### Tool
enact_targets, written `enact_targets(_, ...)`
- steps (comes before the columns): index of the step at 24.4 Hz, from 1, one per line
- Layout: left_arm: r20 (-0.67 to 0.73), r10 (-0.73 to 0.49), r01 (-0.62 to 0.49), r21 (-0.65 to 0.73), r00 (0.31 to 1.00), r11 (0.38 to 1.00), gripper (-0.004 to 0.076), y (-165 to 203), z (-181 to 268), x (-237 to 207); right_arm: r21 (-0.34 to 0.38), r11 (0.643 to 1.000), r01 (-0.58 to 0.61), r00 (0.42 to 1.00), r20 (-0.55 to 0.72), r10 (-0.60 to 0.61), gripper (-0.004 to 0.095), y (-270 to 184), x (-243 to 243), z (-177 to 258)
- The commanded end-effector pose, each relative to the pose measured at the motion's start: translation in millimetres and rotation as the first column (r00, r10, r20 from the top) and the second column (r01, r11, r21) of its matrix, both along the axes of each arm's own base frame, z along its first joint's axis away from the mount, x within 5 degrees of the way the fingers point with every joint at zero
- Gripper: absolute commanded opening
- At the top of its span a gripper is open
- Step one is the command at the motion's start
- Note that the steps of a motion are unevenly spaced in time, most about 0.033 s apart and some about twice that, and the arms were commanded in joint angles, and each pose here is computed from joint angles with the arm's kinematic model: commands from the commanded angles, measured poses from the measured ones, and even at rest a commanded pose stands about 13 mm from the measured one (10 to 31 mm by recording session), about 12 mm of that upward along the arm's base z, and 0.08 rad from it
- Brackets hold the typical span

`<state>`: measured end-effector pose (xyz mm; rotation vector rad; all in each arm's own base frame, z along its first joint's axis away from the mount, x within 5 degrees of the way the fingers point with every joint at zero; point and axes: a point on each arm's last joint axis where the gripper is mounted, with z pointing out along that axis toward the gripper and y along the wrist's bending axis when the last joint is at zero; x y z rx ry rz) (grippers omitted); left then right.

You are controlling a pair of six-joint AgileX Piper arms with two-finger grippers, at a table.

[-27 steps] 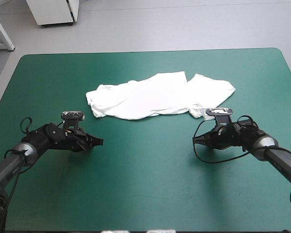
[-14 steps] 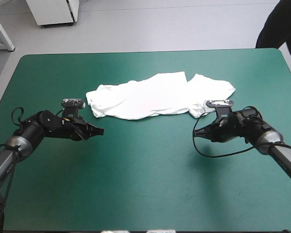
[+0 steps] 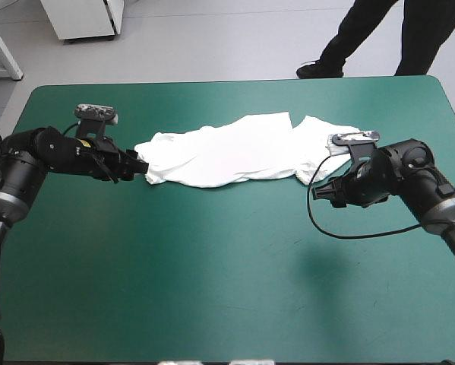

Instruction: Fold the cloth

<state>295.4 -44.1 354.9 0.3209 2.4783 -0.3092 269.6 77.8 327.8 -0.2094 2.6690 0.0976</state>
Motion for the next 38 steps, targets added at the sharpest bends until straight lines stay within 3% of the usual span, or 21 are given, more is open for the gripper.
enact_targets(1,0.085,0.102,-0.105,0.039,0.991,0.994,0.0484,7,28,6,0.018,0.999,0.030,0.992,0.125,-0.032,0.0544,-6,-8,33)
enact_targets(10,-0.106,0.143,-0.132,0.105,0.984,0.986,0.0484,5,-5,90,-0.058,0.997,0.052,0.992,0.116,-0.045,0.0538,-15,-10,34)
enact_targets(16,-0.155,0.175,-0.153,0.142,0.972,0.978,0.0484,4,-37,140,-0.040,0.996,0.085,0.991,0.112,-0.080,0.0536,-15,-10,34)
enact_targets(22,-0.194,0.185,-0.153,0.169,0.963,0.974,0.0482,6,-67,170,-0.040,0.995,0.089,0.991,0.106,-0.084,0.0536,-15,-11,34)
enact_targets(28,-0.289,0.193,-0.143,0.185,0.938,0.972,0.0467,6,-126,192,-0.071,0.994,0.088,0.991,0.109,-0.080,0.0522,-17,-10,34)
enact_targets(30,-0.318,0.191,-0.134,0.191,0.929,0.972,0.0319,6,-134,192,-0.070,0.994,0.087,0.990,0.113,-0.079,0.0523,-17,-10,34)
enact_targets(31,-0.321,0.182,-0.123,0.195,0.930,0.973,0.0101,6,-135,192,-0.047,0.993,0.112,0.987,0.121,-0.105,0.0523,-17,-9,35)
enact_targets(32,-0.323,0.164,-0.102,0.202,0.932,0.974,-0.0002,6,-135,191,-0.025,0.990,0.136,0.982,0.134,-0.132,0.0522,-17,-8,36)
enact_targets(38,-0.351,0.147,-0.100,0.151,0.925,0.984,-0.0010,1,-135,190,0.063,0.956,0.287,0.950,0.107,-0.293,0.0523,-68,43,52)
